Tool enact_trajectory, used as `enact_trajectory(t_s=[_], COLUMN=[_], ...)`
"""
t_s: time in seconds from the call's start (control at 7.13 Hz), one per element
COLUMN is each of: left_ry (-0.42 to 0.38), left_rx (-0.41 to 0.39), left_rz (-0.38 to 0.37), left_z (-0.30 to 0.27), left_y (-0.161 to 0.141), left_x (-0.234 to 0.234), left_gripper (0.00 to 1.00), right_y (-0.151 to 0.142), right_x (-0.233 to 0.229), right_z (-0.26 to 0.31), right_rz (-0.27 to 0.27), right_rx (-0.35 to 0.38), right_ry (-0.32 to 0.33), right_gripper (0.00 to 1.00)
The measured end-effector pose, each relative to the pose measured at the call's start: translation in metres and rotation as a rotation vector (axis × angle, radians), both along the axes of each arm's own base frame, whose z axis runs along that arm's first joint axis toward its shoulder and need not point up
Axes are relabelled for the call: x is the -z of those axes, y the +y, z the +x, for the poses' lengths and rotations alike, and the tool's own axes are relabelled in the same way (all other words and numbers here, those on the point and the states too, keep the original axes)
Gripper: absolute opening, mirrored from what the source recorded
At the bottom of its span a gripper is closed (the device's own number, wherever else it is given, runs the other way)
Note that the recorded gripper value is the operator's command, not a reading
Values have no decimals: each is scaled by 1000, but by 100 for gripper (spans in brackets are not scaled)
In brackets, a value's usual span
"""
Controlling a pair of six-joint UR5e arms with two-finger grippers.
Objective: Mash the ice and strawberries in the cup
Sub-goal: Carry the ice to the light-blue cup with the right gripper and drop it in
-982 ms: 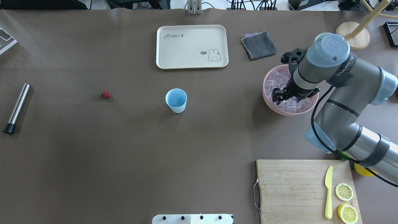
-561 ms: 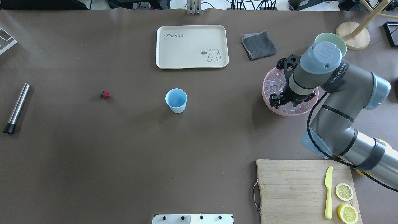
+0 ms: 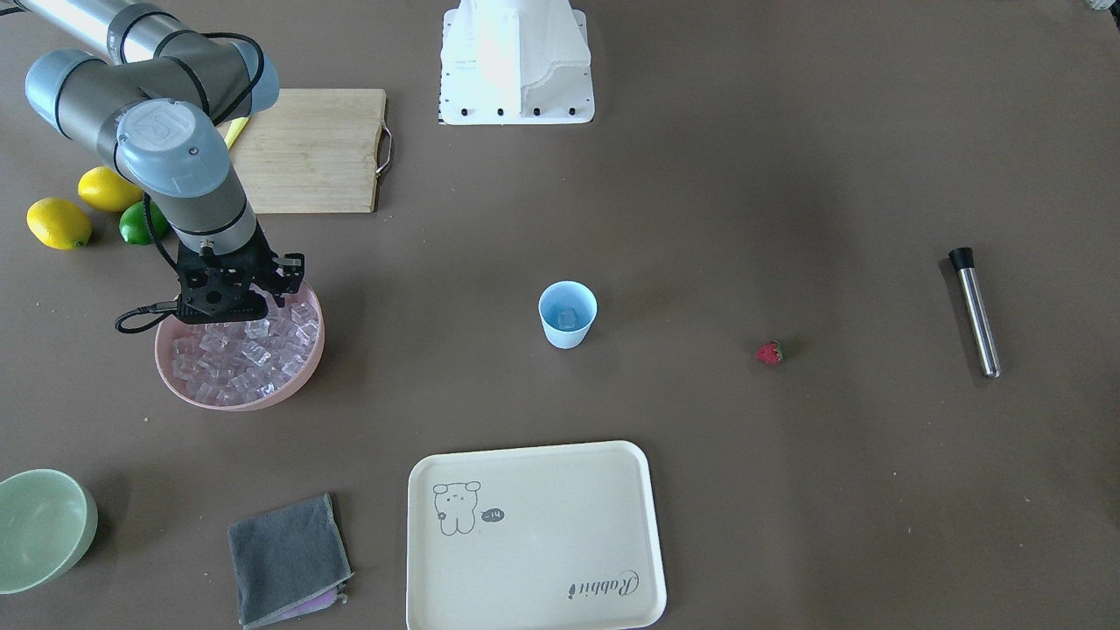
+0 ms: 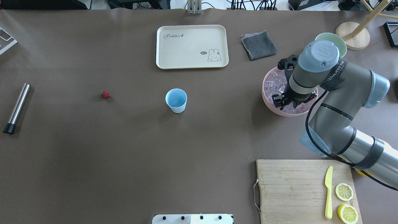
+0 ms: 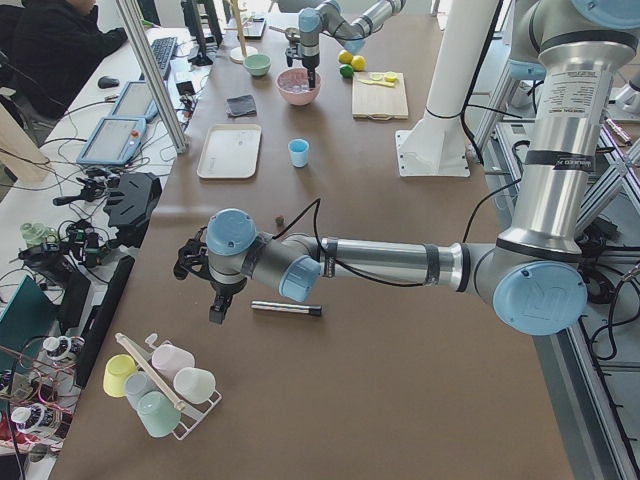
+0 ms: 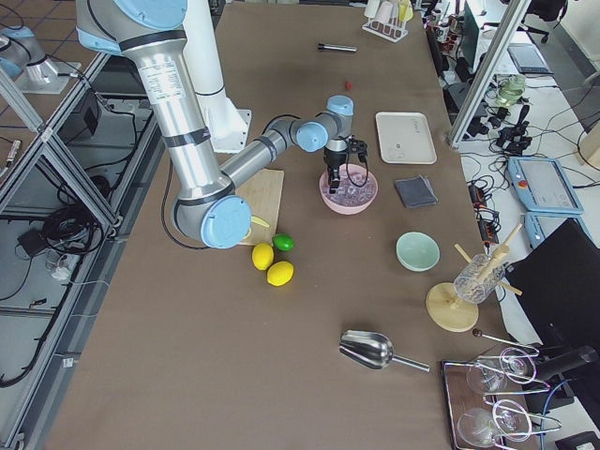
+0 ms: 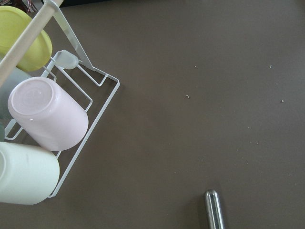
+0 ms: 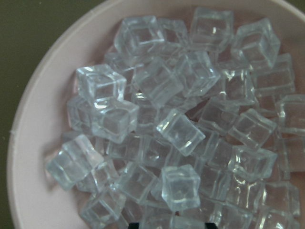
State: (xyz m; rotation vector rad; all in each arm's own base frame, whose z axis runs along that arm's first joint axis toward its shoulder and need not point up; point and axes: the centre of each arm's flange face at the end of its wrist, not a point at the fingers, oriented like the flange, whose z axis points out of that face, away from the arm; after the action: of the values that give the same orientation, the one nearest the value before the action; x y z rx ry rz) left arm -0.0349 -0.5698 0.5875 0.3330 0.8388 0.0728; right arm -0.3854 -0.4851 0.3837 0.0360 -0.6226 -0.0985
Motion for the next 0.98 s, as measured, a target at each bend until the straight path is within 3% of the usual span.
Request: enact_trajectory(t_s=[0.56, 0.98], left_ry=[1, 1], left_rx=[0, 0], left_rz=[4, -1], left_z=[0, 0], left_y=[-1, 0], left_x=[2, -1], left_gripper=[98, 98], right_y=[-13, -45], right_x=[22, 110], right_z=[9, 10], right_rz=[-7, -11], right_rx=[-11, -26], right_ry=[-10, -68], right_gripper=[16, 16])
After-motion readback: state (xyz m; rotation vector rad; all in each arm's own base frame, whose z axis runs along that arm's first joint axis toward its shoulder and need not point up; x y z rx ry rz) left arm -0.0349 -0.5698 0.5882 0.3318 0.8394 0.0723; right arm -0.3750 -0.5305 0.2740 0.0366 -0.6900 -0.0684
